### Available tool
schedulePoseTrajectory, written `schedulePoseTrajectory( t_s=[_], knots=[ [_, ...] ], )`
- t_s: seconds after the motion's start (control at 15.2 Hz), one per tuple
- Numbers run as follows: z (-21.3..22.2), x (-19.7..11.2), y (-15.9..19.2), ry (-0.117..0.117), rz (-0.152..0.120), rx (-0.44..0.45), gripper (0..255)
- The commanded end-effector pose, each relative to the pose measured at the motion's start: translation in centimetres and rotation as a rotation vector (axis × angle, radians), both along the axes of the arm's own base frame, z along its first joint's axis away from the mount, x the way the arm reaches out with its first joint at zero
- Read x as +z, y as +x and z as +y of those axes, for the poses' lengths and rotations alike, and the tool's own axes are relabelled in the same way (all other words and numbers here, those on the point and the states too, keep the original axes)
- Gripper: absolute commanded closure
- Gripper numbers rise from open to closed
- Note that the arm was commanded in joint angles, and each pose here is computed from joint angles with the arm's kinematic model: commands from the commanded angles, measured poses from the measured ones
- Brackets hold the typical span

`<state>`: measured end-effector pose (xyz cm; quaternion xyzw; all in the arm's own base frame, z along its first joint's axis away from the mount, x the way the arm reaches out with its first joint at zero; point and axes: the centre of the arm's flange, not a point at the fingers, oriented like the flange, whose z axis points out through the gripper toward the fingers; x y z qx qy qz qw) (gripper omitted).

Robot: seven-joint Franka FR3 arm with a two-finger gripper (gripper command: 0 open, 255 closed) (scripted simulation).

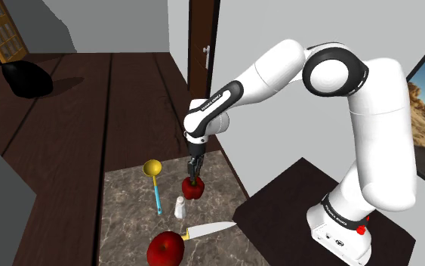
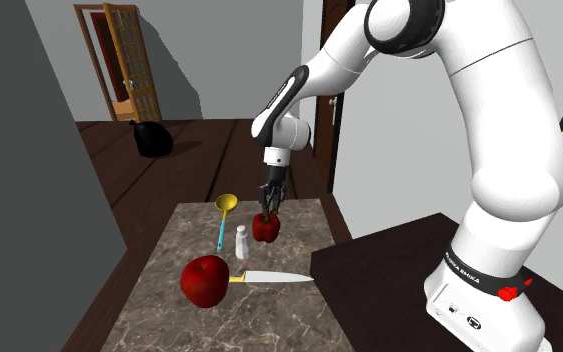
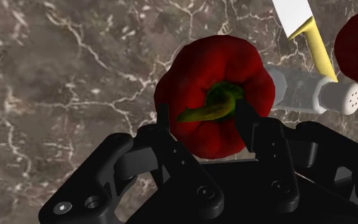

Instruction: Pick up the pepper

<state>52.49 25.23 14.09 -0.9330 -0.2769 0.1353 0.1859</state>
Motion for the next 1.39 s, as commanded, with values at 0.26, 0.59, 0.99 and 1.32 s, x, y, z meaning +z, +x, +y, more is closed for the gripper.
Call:
schedulePoseTrajectory(
  t_s=[0.26, 0.59, 0.99, 1.32],
  knots=[
    [0.1, 0.4, -0.1, 0.000, 0.002, 0.001, 255],
    [0.1, 3.0, -0.1, 0.000, 0.002, 0.001, 255],
    [0.1, 6.2, -0.1, 0.000, 0.002, 0.001, 255],
    [0.1, 7.9, -0.1, 0.000, 0.002, 0.001, 255]
  ],
)
